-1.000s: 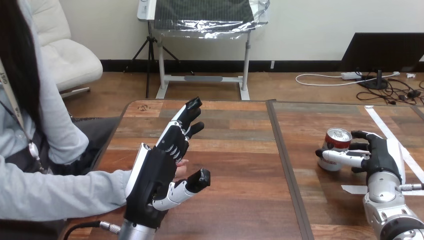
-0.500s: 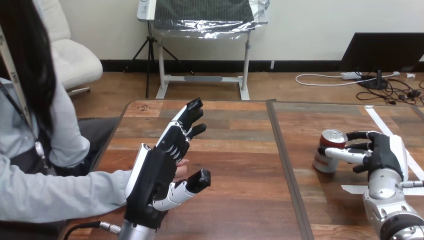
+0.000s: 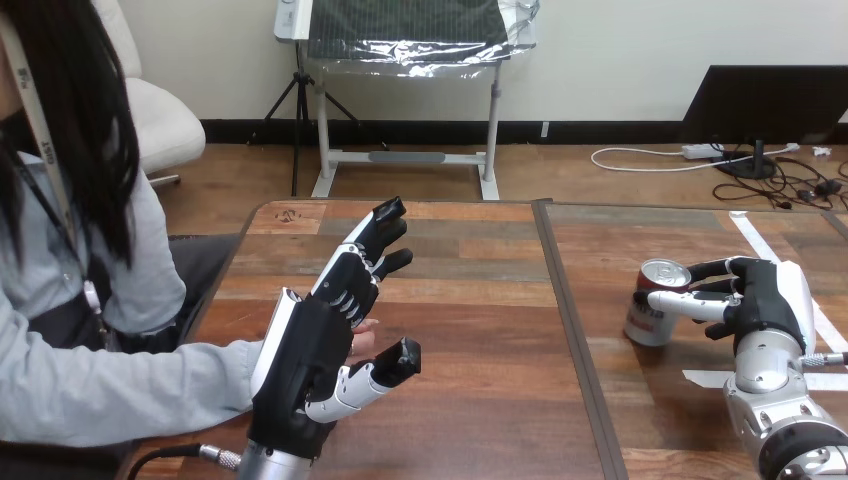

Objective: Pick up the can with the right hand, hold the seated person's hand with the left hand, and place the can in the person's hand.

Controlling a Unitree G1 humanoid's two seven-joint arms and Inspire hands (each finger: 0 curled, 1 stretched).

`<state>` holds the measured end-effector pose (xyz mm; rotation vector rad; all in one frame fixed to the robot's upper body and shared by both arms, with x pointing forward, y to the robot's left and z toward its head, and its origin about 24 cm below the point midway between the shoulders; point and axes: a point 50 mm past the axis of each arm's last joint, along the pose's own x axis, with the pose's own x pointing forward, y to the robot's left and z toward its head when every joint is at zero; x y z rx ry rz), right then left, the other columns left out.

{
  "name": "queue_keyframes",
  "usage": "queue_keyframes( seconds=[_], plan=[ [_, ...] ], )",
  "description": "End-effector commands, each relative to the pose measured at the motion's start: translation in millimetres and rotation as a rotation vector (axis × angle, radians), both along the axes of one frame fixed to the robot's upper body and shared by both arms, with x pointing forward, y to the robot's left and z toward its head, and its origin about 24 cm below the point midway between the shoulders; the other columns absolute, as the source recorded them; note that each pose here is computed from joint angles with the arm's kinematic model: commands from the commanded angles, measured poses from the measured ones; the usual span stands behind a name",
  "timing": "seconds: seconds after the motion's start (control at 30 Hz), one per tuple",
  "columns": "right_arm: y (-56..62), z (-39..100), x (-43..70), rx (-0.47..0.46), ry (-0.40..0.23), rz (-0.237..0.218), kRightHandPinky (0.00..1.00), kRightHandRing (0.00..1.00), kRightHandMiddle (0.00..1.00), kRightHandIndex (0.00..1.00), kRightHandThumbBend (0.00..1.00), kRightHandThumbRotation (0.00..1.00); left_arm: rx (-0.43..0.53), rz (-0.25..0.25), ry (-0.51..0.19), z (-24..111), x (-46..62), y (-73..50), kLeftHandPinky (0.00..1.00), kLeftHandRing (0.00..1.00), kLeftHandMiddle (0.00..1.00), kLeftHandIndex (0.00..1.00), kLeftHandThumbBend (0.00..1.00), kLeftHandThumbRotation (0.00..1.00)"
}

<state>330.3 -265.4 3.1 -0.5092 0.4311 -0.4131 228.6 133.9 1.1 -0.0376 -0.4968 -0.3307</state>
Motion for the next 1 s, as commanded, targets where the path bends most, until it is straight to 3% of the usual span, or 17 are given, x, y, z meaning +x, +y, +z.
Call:
queue_keyframes(
  seconds=[0.0, 0.23, 0.57, 0.97],
  plan=[
    [4.1, 32.7, 23.1, -0.039, -0.096, 0.019, 0.40, 0.46, 0.50, 0.49, 0.89, 0.00, -0.008, -0.011, -0.070, 13.8, 8.5, -3.7, 0.86, 0.93, 0.94, 0.90, 1.00, 0.63],
    [3.9, 32.2, 22.4, -0.060, -0.097, 0.033, 0.41, 0.47, 0.49, 0.48, 0.88, 0.00, -0.018, -0.015, -0.061, 13.4, 9.0, -4.6, 0.87, 0.94, 0.94, 0.90, 1.00, 0.62],
    [2.6, 30.4, 20.9, -0.008, -0.109, 0.005, 0.37, 0.43, 0.49, 0.49, 0.86, 0.00, -0.015, -0.026, -0.057, 12.9, 10.2, -4.9, 0.88, 0.94, 0.95, 0.90, 1.00, 0.61],
    [1.2, 28.9, 18.7, 0.000, -0.125, 0.009, 0.38, 0.44, 0.50, 0.50, 0.84, 0.00, -0.015, -0.023, -0.052, 12.8, 11.2, -5.1, 0.87, 0.94, 0.95, 0.89, 1.00, 0.62]
  ],
)
